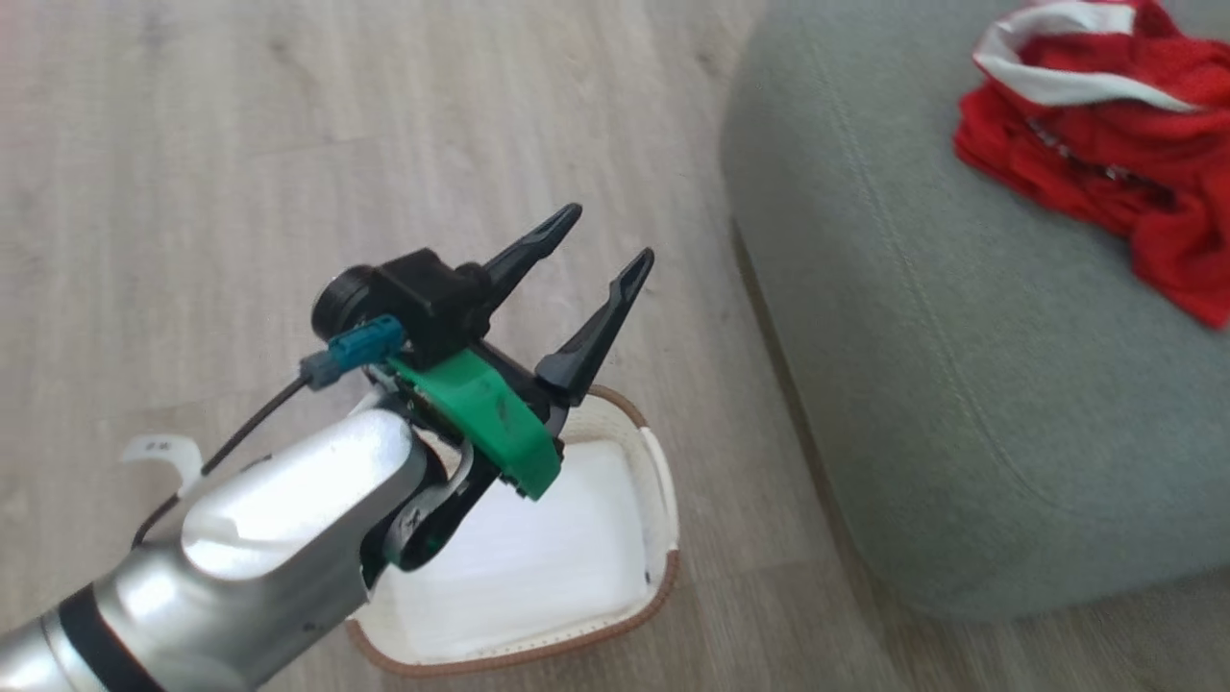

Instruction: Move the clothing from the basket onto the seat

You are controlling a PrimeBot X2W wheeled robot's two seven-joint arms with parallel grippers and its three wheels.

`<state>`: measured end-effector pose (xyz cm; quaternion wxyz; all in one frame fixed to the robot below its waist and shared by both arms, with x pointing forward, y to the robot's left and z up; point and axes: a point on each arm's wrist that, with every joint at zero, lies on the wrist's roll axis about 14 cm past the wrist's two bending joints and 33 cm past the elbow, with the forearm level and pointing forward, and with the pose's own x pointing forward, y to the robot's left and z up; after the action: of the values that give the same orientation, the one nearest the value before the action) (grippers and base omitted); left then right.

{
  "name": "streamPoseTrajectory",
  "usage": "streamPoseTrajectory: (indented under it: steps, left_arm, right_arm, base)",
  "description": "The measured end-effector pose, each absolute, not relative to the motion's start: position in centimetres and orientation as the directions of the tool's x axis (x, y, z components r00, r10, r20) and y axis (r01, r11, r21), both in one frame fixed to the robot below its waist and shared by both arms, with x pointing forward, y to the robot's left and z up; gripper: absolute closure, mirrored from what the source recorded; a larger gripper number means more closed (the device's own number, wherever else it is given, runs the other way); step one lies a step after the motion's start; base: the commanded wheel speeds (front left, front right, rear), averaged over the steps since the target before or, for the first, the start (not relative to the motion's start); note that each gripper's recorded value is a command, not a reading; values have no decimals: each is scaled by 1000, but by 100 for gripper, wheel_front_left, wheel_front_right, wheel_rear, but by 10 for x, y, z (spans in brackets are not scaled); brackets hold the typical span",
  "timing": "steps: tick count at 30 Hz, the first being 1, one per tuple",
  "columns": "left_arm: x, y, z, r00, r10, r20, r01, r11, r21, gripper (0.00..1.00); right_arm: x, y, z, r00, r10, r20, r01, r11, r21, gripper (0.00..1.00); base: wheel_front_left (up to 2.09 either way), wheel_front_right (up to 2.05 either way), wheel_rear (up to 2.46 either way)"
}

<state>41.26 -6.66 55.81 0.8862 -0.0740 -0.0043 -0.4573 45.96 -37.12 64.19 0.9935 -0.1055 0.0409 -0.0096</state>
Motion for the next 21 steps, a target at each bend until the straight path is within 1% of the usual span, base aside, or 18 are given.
streamPoseTrajectory:
  steps: [3, 7, 16, 17, 21]
  left_arm:
    - [412, -50, 563, 625, -776, 82, 779, 615, -120, 0]
    - [410, -28, 568, 681, -728, 85, 732, 671, -121, 0]
    - [411, 43, 575, 844, -528, 94, 536, 832, -141, 0]
    - [411, 43, 575, 844, -528, 94, 536, 832, -141, 0]
    - [410, 75, 574, 901, -423, 97, 433, 887, -161, 0]
  right_arm:
    - [462, -354, 656, 1000, 27, 9, -25, 982, -185, 0]
    - [459, -341, 667, 993, 61, 102, -45, 987, -153, 0]
    - [451, -298, 641, 976, 110, 186, -102, 993, -52, 0]
    - [451, -298, 641, 976, 110, 186, -102, 993, -52, 0]
    - [443, -277, 629, 969, 115, 220, -117, 993, -5, 0]
  base:
    - [0, 0, 0]
    - [0, 0, 0]
    - [0, 0, 0]
    - [0, 0, 0]
    - [0, 0, 0]
